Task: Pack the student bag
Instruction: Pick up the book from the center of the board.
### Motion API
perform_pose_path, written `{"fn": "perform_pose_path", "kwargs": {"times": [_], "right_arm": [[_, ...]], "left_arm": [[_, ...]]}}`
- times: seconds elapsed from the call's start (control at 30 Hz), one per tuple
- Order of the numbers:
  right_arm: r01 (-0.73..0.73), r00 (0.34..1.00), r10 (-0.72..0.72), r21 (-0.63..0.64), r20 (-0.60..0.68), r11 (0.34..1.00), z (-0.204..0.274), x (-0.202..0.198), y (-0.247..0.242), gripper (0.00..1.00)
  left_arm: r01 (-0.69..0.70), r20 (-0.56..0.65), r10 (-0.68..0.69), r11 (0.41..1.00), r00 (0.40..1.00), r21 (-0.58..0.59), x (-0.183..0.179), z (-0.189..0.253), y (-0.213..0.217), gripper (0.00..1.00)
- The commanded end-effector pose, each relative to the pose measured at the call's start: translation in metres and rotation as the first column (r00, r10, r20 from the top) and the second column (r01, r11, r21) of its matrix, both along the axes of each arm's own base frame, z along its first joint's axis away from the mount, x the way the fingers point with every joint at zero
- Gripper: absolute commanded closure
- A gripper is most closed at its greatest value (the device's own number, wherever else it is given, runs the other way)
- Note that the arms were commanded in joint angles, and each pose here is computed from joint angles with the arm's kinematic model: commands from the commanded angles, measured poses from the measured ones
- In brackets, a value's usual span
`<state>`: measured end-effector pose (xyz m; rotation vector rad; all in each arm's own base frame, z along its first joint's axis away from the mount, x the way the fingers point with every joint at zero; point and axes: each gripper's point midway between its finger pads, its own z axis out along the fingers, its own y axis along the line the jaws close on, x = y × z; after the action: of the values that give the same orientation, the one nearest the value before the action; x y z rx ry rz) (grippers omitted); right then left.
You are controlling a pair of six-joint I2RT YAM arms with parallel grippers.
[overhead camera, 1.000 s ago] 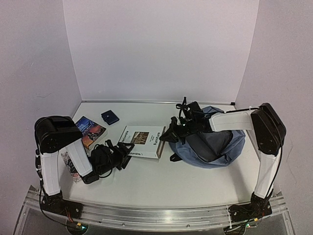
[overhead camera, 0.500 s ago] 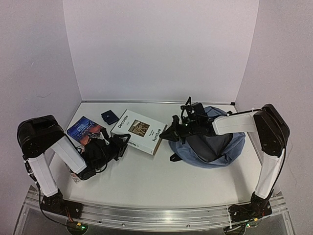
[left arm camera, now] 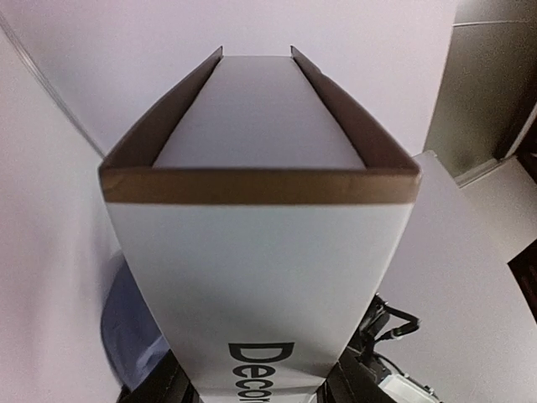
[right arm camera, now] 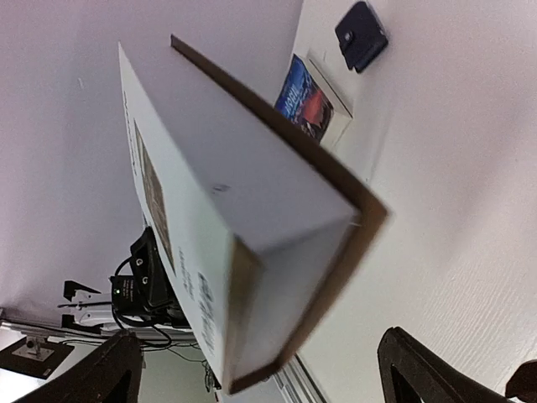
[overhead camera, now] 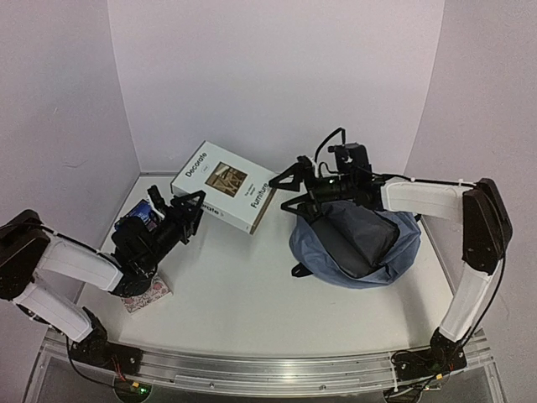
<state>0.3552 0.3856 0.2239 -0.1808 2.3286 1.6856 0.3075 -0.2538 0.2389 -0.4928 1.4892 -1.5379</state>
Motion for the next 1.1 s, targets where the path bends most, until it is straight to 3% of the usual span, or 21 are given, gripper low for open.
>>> {"fn": "perform_pose_path", "kwargs": {"times": [0.0,0.17,0.33,0.63,0.9,1.07], "right_arm": [[-0.003,0.976,-0.008,0.054,0.218,0.999,0.068,-0.002,-0.020,0.02],[-0.008,0.970,-0.008,0.065,0.241,0.998,0.079,-0.006,-0.021,0.02],[-0.066,0.954,0.025,0.126,0.300,0.990,0.109,-0.018,-0.018,0.02],[-0.067,0.950,-0.008,0.227,0.313,0.972,0.130,-0.017,-0.010,0.02],[-0.017,0.966,-0.025,0.158,0.259,0.987,0.100,-0.012,-0.007,0.02],[-0.018,0.963,-0.002,0.073,0.268,0.997,0.091,-0.019,-0.015,0.02]], "left_arm": [[0.005,0.176,0.011,0.996,0.984,-0.086,-0.004,0.080,0.013,0.88],[0.053,0.194,-0.027,0.990,0.981,-0.130,0.000,0.101,0.005,0.88],[0.106,0.184,-0.064,0.967,0.981,-0.231,0.007,0.099,-0.003,0.89],[0.180,0.168,-0.134,0.937,0.977,-0.298,0.017,0.085,-0.021,0.90],[0.178,0.191,-0.128,0.945,0.973,-0.273,0.016,0.094,-0.020,0.90],[0.117,0.194,-0.071,0.964,0.979,-0.239,0.017,0.102,0.002,0.90]]}}
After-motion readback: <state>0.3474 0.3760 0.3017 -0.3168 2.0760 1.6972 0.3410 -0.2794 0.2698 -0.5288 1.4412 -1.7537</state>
